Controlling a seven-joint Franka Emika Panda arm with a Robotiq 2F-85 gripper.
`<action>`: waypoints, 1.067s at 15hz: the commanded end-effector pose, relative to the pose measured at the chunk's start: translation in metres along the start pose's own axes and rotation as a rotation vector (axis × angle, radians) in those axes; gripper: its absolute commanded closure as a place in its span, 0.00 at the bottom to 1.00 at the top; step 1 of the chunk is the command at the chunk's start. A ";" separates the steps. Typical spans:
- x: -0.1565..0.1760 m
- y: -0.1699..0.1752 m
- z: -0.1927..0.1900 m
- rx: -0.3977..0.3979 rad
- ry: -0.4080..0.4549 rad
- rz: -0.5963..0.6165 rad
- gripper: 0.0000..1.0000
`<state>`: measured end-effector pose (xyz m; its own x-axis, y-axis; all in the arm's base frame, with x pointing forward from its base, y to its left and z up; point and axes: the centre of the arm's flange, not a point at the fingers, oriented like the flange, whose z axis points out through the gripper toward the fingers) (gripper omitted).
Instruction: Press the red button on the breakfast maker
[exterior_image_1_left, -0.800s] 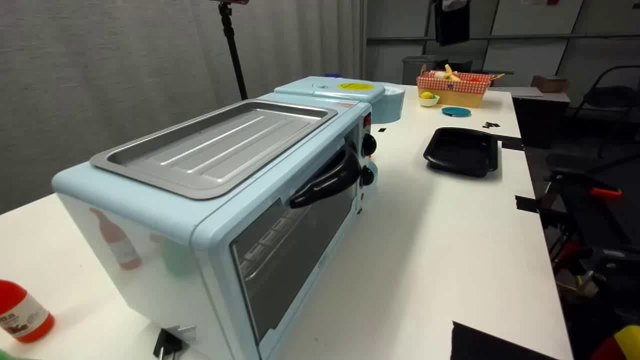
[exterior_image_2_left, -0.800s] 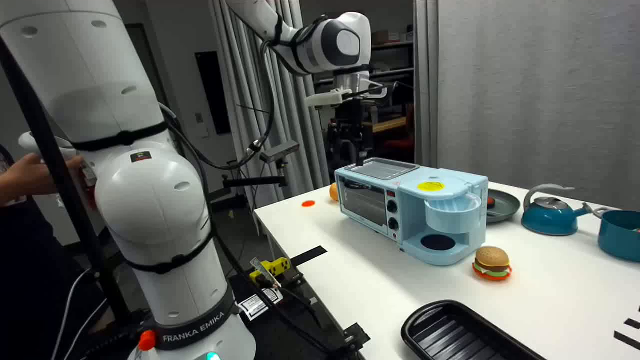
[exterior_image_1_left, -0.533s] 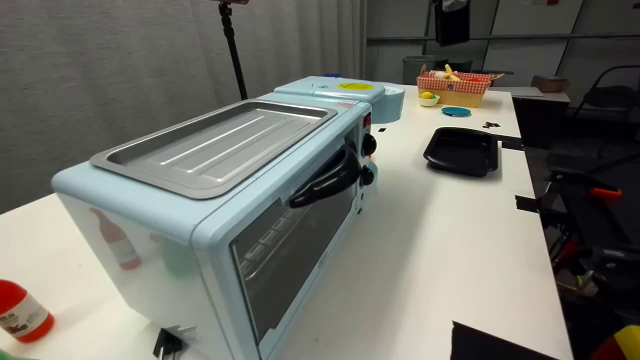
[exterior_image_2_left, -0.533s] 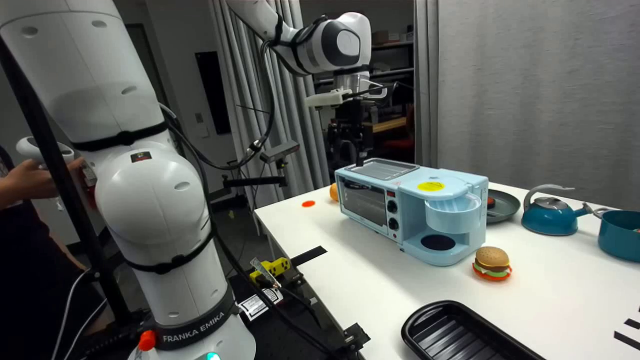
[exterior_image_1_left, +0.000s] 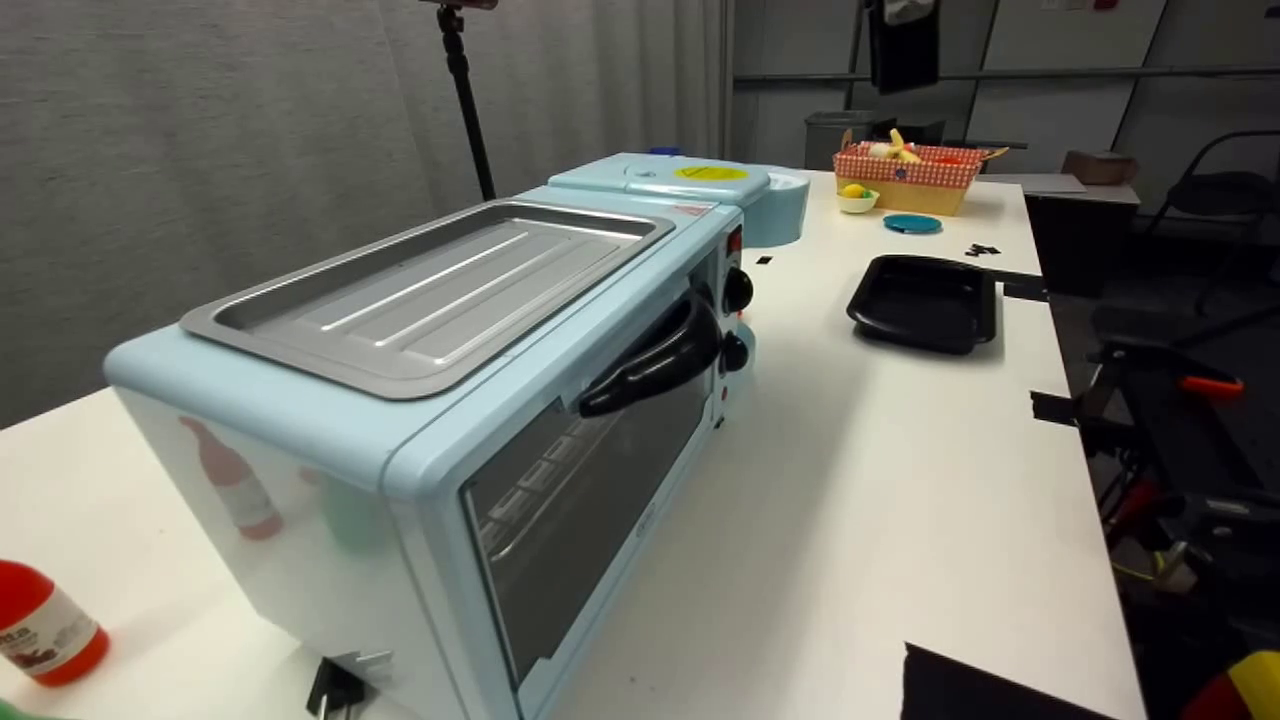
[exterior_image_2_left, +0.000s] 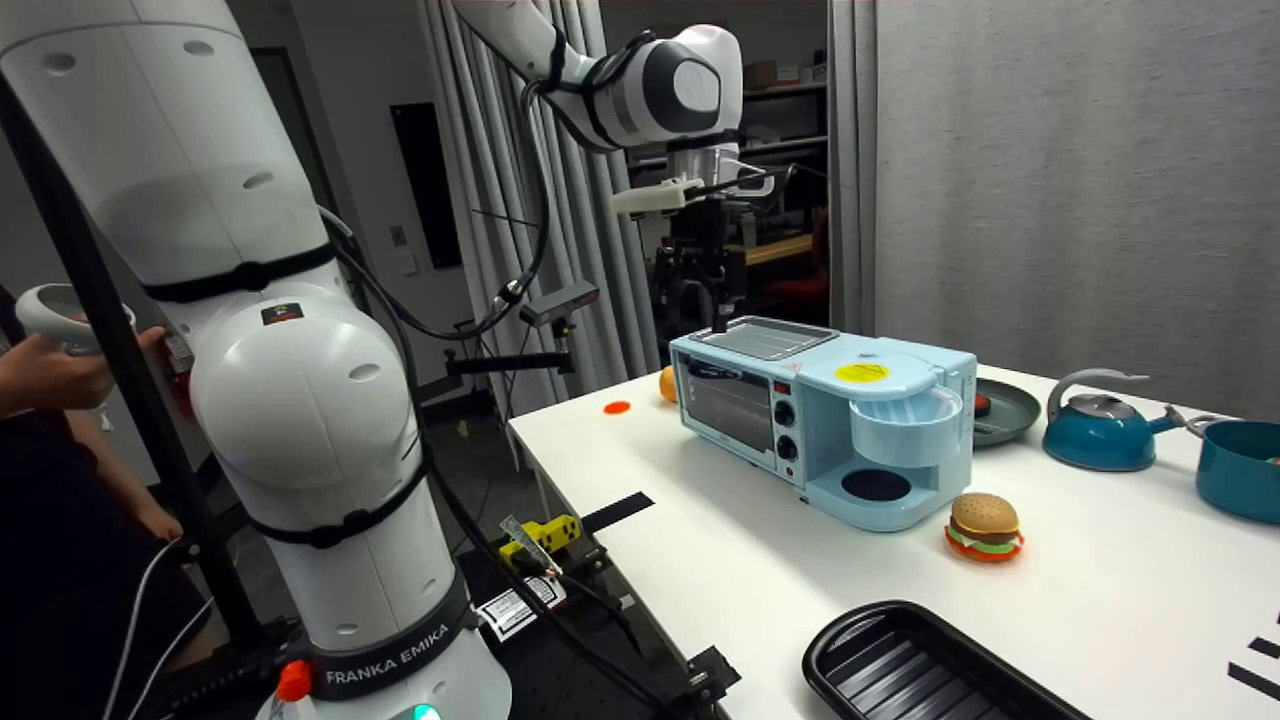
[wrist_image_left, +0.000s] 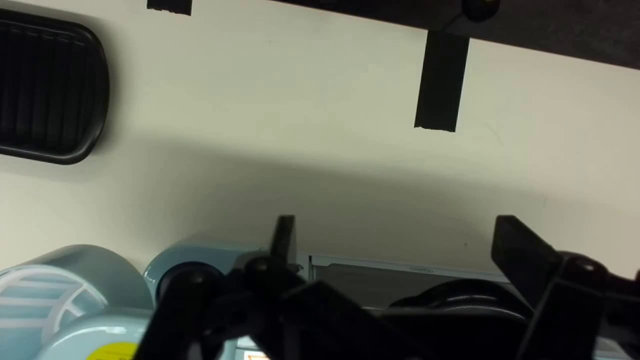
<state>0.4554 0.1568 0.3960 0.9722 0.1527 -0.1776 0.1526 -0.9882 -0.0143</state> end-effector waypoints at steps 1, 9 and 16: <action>0.000 0.000 0.000 0.000 0.000 0.000 0.00; 0.002 0.000 0.001 -0.005 0.006 -0.013 0.00; 0.014 0.008 0.012 -0.068 0.060 0.035 0.00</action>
<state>0.4614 0.1522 0.3915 0.9774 0.1451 -0.1539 0.1503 -0.9884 0.0223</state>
